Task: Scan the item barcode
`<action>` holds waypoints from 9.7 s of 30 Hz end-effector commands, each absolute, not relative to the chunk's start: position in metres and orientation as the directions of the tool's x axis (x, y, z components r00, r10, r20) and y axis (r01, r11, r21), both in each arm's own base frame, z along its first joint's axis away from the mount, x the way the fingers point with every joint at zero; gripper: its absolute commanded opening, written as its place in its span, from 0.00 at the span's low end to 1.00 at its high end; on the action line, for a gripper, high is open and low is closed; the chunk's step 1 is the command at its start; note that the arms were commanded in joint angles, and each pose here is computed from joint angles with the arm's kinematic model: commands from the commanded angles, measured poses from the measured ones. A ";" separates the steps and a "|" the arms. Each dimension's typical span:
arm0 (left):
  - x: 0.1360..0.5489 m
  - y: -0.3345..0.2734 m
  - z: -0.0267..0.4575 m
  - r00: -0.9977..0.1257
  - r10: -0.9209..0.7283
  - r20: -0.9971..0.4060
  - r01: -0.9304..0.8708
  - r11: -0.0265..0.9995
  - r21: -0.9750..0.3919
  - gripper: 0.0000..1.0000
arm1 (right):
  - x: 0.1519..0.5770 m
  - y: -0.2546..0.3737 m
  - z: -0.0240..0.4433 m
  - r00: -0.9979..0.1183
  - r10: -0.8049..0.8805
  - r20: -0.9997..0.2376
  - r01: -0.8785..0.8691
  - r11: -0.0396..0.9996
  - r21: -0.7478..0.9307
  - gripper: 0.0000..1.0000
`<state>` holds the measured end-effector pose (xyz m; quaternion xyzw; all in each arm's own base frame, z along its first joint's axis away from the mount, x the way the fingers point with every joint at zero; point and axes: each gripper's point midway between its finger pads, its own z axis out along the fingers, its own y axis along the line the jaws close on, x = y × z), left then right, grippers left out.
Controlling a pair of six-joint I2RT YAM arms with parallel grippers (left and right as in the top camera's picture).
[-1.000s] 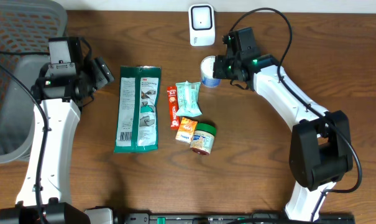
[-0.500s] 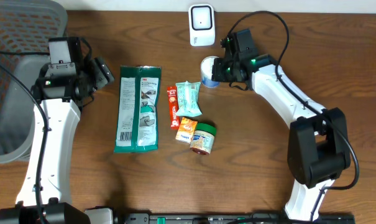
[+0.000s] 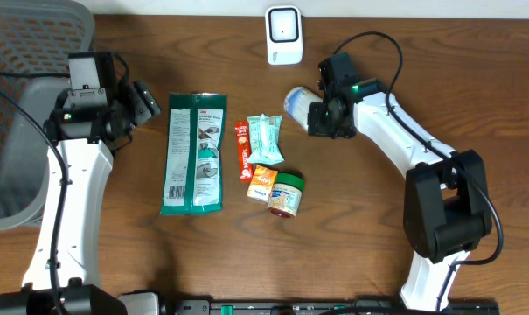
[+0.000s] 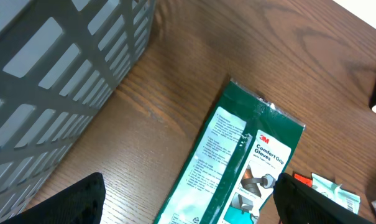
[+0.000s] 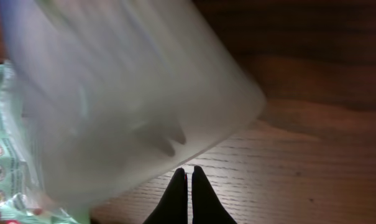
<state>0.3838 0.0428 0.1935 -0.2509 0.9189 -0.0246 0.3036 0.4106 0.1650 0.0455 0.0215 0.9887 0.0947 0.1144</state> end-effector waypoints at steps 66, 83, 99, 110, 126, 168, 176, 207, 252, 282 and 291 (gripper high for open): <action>0.385 0.046 0.195 -0.689 -0.469 -0.552 -0.447 0.875 -0.187 0.86 | 0.469 0.224 0.067 -0.837 -0.083 -0.541 -0.218 0.957 0.191 0.01; 0.385 0.046 0.195 -0.689 -0.469 -0.552 -0.447 0.875 -0.187 0.86 | 0.416 0.131 0.142 -0.900 0.053 -0.433 -0.018 0.987 0.159 0.01; 0.385 0.046 0.195 -0.689 -0.469 -0.552 -0.447 0.875 -0.186 0.86 | 0.424 -0.029 0.031 -0.922 0.369 -0.118 0.321 0.897 0.303 0.01; 0.385 0.046 0.195 -0.690 -0.469 -0.552 -0.446 0.875 -0.186 0.86 | 0.417 -0.017 0.023 -0.977 0.173 -0.128 0.128 0.946 0.299 0.01; 0.385 0.046 0.195 -0.689 -0.469 -0.552 -0.447 0.875 -0.186 0.86 | 0.379 0.034 0.026 -0.997 0.071 0.030 0.077 0.926 0.370 0.04; 0.385 0.046 0.195 -0.689 -0.469 -0.552 -0.446 0.875 -0.186 0.86 | 0.339 0.139 0.073 -0.981 -0.113 0.156 0.020 0.748 0.663 0.01; 0.385 0.046 0.195 -0.690 -0.469 -0.552 -0.446 0.875 -0.186 0.86 | 0.332 0.125 0.052 -0.975 -0.119 0.186 -0.012 0.868 0.497 0.01; 0.385 0.046 0.195 -0.689 -0.469 -0.552 -0.447 0.875 -0.187 0.86 | 0.315 0.190 0.071 -0.958 -0.202 0.205 -0.055 0.828 0.558 0.01; 0.385 0.046 0.195 -0.690 -0.469 -0.552 -0.446 0.875 -0.186 0.86 | 0.348 0.175 0.114 -0.993 -0.113 -0.037 -0.119 0.931 0.346 0.01; 0.385 0.046 0.195 -0.689 -0.469 -0.552 -0.447 0.875 -0.186 0.86 | 0.322 0.173 0.072 -0.986 -0.163 0.043 -0.134 0.912 0.388 0.01; 0.385 0.046 0.195 -0.689 -0.469 -0.552 -0.447 0.875 -0.186 0.86 | 0.323 0.173 0.069 -0.986 -0.164 0.032 -0.139 0.912 0.387 0.01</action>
